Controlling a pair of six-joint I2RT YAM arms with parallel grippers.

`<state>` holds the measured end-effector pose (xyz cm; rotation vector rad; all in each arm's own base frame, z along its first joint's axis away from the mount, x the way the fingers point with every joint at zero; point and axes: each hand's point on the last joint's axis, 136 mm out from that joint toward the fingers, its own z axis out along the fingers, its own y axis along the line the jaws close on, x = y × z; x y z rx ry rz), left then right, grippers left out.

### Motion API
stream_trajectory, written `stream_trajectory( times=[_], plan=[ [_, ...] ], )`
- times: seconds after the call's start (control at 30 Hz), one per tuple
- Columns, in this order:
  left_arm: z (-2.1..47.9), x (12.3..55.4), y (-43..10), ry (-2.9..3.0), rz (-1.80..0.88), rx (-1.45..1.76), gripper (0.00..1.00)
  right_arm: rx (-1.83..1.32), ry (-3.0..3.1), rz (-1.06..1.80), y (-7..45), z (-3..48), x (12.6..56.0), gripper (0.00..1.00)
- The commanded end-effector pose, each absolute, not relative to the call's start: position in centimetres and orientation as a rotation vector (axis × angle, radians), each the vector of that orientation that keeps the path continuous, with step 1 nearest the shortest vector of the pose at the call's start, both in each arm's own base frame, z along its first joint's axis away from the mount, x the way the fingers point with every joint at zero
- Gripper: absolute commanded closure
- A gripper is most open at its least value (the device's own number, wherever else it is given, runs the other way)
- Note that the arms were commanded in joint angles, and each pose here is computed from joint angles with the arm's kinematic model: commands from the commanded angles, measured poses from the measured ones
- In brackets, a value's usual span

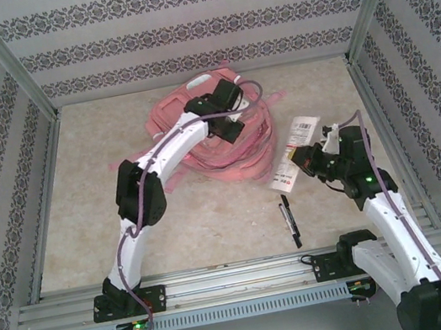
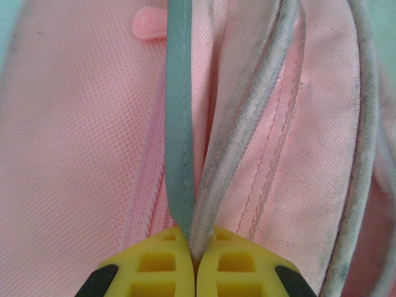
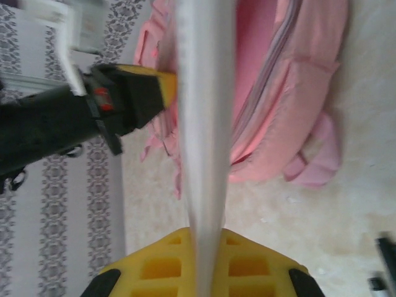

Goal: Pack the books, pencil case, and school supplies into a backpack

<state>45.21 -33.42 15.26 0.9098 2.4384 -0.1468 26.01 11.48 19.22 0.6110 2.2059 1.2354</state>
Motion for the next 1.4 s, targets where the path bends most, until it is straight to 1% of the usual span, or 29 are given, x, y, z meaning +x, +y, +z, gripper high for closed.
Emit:
stream_trajectory(
  times=[0.0, 0.1, 0.17, 0.27, 0.33, 0.47, 0.6, 0.67, 0.83, 1.0, 1.17, 1.23, 1.3, 1.37],
  plan=[
    [27.8, 43.7, -34.3, 2.251, -0.359, 0.793, 1.00, 0.610, 2.128, 1.396, 13.5, 21.2, 27.3, 1.00],
    [31.9, 42.8, -35.0, 2.189, -0.470, 0.764, 1.00, 0.660, 2.075, 1.459, 14.8, 21.5, 29.5, 0.98],
    [33.6, 42.4, -35.3, 2.161, -0.523, 0.744, 1.00, 0.651, 2.048, 1.486, 16.1, 22.1, 31.1, 0.98],
    [35.1, 41.9, -35.5, 2.132, -0.582, 0.720, 1.00, 0.628, 2.074, 1.406, 17.6, 22.1, 33.8, 0.98],
    [35.4, 41.8, -35.4, 2.131, -0.583, 0.708, 1.00, 0.712, 2.056, 1.331, 17.5, 21.0, 35.8, 0.96],
    [35.7, 41.3, -35.4, 2.137, -0.608, 0.705, 1.00, 0.813, 1.965, 1.269, 17.0, 19.3, 40.0, 0.96],
    [35.9, 41.2, -35.4, 2.141, -0.627, 0.689, 1.00, 0.938, 1.906, 1.215, 16.6, 16.8, 43.0, 0.96],
    [35.9, 41.2, -35.5, 2.140, -0.635, 0.685, 1.00, 0.998, 1.868, 1.253, 17.4, 16.0, 44.3, 0.95],
    [36.2, 40.9, -36.0, 2.133, -0.683, 0.691, 1.00, 1.075, 1.727, 1.413, 20.1, 16.5, 47.5, 0.95],
    [36.4, 40.5, -36.0, 2.134, -0.699, 0.698, 1.00, 1.136, 1.668, 1.465, 22.1, 16.1, 49.8, 0.92],
    [36.5, 40.5, -35.8, 2.127, -0.677, 0.709, 1.00, 1.157, 1.688, 1.393, 23.6, 13.8, 51.2, 0.81],
    [36.4, 40.8, -35.7, 2.125, -0.664, 0.711, 1.00, 1.174, 1.728, 1.344, 23.9, 12.3, 51.3, 0.75],
    [36.1, 41.1, -35.6, 2.126, -0.646, 0.709, 1.00, 1.184, 1.784, 1.297, 24.2, 10.9, 51.3, 0.65],
    [35.7, 41.5, -35.5, 2.134, -0.627, 0.703, 1.00, 1.199, 1.808, 1.286, 24.3, 10.2, 51.2, 0.59]
  ],
)
